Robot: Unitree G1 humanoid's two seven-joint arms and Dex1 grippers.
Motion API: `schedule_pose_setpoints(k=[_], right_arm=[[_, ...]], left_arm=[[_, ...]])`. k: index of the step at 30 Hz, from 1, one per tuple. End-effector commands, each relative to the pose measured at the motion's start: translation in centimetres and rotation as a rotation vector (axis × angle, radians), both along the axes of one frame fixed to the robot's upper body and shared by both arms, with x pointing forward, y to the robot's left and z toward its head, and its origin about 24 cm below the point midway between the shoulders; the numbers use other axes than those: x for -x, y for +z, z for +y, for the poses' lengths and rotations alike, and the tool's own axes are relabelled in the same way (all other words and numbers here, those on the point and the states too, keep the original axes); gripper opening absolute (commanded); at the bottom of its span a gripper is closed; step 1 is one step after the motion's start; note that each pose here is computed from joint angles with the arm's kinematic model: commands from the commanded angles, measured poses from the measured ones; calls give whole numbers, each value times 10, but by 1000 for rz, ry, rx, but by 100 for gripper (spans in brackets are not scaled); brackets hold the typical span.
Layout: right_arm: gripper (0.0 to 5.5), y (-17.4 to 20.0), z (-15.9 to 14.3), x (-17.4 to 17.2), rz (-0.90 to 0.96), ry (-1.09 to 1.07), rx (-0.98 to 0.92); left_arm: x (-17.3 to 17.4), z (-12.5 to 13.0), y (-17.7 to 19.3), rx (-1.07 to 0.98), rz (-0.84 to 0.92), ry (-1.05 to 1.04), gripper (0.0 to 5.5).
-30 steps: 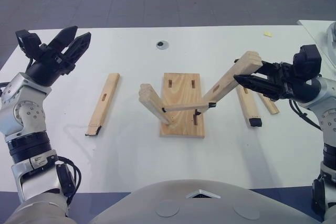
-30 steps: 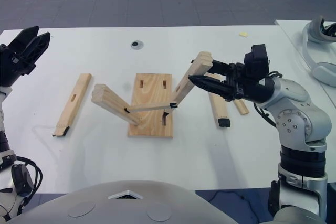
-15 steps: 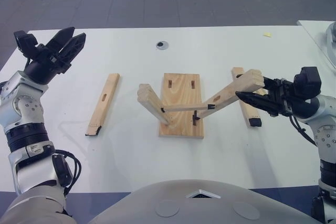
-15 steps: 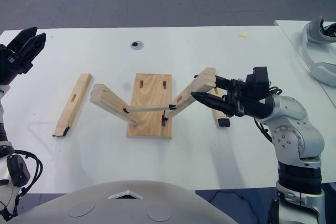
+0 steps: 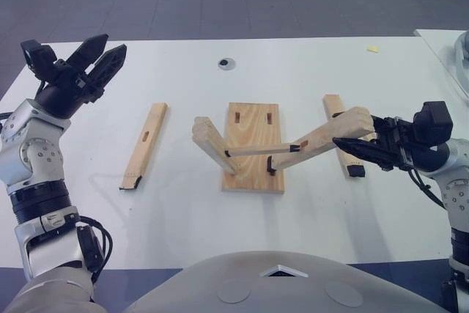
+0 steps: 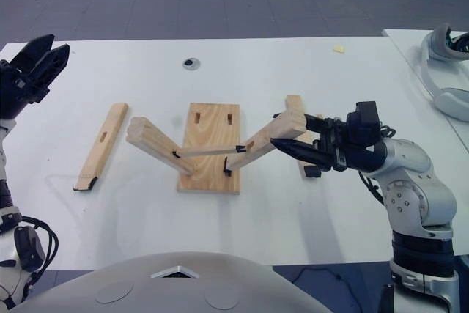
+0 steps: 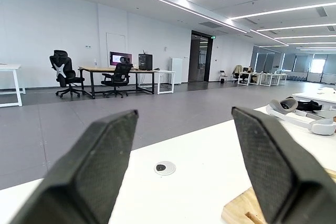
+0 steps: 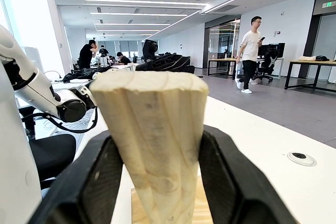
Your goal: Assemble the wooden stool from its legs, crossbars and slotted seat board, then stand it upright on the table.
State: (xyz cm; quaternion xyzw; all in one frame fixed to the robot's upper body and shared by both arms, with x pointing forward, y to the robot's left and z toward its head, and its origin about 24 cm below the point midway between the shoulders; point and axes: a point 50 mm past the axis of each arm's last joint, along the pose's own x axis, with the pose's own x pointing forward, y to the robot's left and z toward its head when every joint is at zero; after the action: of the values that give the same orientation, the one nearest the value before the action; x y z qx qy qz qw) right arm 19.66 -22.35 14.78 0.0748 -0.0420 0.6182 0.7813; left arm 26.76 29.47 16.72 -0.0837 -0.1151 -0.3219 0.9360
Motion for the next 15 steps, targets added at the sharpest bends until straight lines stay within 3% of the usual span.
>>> schedule_pose_setpoints(k=[1, 15], right_arm=[[210, -6, -2, 5, 39, 12, 25], [209, 16, -15, -14, -14, 34, 76]], left_arm=[[1, -4, -2, 8, 20, -6, 330], [15, -24, 1, 25, 27, 18, 330]])
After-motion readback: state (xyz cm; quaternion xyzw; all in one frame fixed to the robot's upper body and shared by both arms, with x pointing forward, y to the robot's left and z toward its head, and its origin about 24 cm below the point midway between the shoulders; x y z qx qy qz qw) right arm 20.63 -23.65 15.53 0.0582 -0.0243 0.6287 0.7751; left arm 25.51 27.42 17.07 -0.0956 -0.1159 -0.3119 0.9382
